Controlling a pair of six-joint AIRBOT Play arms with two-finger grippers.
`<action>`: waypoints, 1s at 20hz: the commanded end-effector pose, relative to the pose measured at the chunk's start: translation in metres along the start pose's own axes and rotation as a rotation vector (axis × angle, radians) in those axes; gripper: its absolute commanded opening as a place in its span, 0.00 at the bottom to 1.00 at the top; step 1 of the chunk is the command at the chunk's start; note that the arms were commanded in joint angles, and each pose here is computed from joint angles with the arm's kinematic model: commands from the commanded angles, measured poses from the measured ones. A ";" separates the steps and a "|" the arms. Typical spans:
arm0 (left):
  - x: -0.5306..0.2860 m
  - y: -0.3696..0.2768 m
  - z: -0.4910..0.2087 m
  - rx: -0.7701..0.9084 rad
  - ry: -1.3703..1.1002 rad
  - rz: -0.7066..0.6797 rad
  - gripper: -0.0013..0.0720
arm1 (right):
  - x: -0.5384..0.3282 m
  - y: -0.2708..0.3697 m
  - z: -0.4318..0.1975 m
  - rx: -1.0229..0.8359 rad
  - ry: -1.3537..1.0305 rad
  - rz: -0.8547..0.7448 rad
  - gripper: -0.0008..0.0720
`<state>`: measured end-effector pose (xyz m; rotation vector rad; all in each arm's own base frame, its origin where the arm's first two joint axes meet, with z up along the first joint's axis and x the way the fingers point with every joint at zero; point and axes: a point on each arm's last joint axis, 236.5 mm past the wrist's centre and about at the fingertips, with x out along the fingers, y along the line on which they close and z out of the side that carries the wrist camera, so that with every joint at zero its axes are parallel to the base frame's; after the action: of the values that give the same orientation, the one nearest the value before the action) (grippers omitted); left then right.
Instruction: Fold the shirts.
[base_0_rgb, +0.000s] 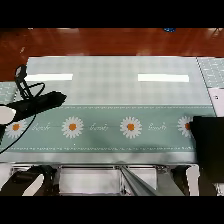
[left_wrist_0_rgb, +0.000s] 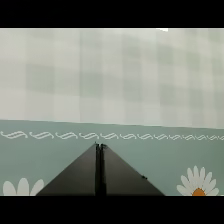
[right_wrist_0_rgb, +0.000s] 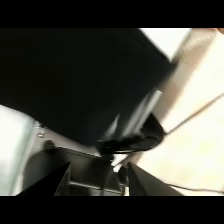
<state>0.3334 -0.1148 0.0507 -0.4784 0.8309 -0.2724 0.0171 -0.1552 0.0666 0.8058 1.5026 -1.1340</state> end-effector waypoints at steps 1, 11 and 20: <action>0.012 0.009 0.002 -0.008 0.001 0.022 0.05 | 0.008 -0.008 -0.003 0.025 0.041 -0.042 0.58; -0.041 -0.131 0.136 0.361 -0.073 -0.181 0.05 | -0.189 0.359 -0.024 -0.846 -0.365 0.901 0.04; 0.035 -0.005 0.052 0.248 0.435 0.201 0.05 | -0.088 0.421 -0.061 -1.110 -0.372 0.438 0.04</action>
<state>0.4073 -0.1371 0.1004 -0.1283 1.0672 -0.3735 0.3984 0.0408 0.0673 0.1966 1.2397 0.0025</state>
